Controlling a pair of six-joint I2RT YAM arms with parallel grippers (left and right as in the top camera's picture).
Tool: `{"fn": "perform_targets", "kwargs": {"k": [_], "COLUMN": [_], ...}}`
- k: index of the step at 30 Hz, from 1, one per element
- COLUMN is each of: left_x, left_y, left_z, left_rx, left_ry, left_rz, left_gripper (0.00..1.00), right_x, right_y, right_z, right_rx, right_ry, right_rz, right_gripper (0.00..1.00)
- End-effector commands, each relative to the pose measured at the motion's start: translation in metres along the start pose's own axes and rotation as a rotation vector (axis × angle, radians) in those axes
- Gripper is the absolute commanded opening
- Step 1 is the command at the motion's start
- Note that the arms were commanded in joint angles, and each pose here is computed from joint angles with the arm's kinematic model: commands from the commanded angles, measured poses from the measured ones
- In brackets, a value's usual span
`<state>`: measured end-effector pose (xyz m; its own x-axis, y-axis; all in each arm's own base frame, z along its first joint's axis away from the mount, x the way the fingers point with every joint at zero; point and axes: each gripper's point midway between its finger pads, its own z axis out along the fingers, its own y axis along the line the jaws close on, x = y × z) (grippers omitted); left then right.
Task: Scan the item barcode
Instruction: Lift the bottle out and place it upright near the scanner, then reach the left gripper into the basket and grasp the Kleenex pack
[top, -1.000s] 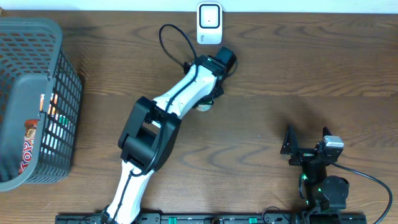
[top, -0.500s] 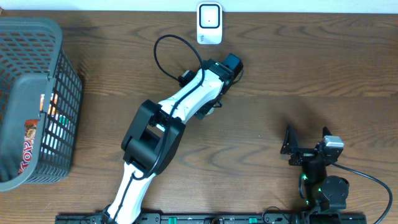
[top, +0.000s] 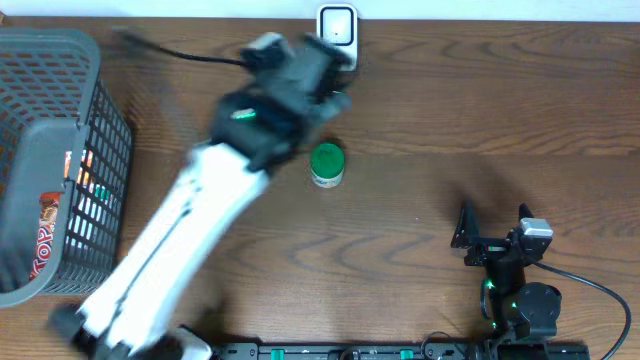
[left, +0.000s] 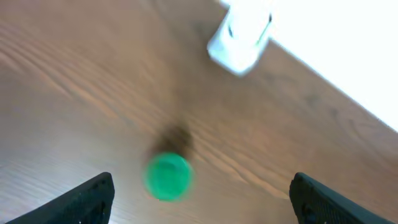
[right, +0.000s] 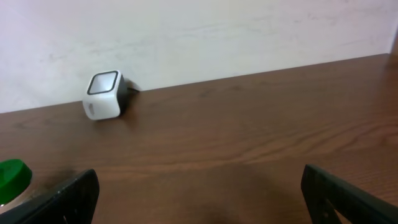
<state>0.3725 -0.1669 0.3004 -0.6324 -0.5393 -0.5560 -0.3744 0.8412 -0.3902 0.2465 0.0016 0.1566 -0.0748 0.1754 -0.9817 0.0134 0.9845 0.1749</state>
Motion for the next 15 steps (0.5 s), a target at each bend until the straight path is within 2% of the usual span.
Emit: {"fn": "perform_targets", "kwargs": {"k": [1,5,9,12,15], "left_x": [-0.092,-0.156,-0.172,-0.176,-0.182], "left_y": [0.075,0.191,0.295,0.346,0.373], "left_z": [-0.057,-0.122,-0.162,-0.151,-0.108], "left_rx": [-0.09,-0.22,-0.438,-0.524,-0.526], "left_ry": [-0.223,-0.41,-0.522,-0.475,-0.338], "left_rz": [-0.02,-0.313,-0.547,-0.607,-0.568], "left_gripper": [0.9,0.9,0.9,0.9,0.9], "right_x": [0.001,0.001,0.001,0.001,0.001], "right_y": [0.003,0.003,0.003,0.003,0.003], "right_z": [0.0,0.0,0.0,0.0,0.0], "right_rx": [-0.014,-0.014,-0.014,-0.014,-0.014], "right_ry": [0.002,0.002,0.002,0.002,0.002], "right_rz": [-0.008,-0.008,-0.008,-0.008,-0.008], "right_gripper": [0.99,0.99,0.99,0.99,0.99]}}
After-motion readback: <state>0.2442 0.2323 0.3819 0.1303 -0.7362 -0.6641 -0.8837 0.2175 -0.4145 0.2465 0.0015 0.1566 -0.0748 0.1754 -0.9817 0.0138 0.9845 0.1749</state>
